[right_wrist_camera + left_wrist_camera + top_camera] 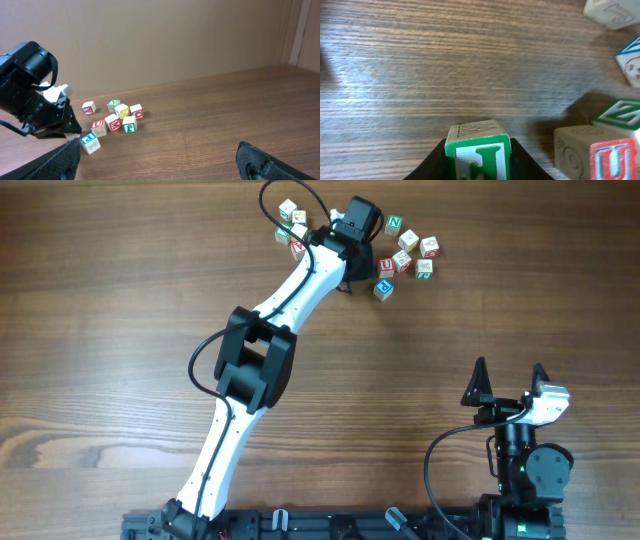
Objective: Form a circle
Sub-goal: 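Close the left gripper on the green 'J' block and lift it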
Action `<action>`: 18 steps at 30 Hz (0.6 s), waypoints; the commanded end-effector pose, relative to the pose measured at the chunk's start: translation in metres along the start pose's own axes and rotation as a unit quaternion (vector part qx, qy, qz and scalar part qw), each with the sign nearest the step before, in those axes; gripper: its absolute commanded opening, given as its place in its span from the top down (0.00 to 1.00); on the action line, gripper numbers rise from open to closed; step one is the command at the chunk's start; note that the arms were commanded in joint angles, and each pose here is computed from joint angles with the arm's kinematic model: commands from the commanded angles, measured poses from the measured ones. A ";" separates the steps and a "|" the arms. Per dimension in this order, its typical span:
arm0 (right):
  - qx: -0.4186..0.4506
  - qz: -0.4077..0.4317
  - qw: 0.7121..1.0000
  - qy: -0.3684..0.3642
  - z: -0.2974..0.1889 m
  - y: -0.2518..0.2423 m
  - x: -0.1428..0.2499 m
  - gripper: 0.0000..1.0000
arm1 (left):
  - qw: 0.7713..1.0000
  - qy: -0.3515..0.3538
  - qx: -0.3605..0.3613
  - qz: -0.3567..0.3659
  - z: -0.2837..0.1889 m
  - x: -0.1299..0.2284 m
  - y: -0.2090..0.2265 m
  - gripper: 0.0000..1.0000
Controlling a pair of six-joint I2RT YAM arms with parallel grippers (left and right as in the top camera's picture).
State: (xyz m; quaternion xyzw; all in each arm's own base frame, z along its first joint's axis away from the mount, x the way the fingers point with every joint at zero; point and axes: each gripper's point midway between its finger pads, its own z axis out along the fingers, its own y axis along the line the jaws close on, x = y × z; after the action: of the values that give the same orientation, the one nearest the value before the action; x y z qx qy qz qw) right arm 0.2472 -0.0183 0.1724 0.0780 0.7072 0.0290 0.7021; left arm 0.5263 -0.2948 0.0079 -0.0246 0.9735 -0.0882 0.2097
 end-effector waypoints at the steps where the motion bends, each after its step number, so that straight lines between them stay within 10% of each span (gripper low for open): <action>1: 0.006 -0.009 1.000 -0.004 0.000 -0.002 -0.001 0.00 | 0.998 0.023 -0.057 0.023 -0.003 0.013 0.028 0.72; 18: 0.006 -0.009 1.000 -0.004 0.000 -0.002 -0.001 0.00 | 0.986 0.098 -0.133 -0.011 -0.219 0.028 0.100 0.82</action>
State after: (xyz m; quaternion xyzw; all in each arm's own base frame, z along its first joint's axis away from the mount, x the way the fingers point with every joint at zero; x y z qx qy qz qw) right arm 0.2472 -0.0183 0.1724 0.0780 0.7072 0.0290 0.7021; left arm 0.4078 -0.1971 0.1598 -0.0038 0.9941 0.0248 0.1052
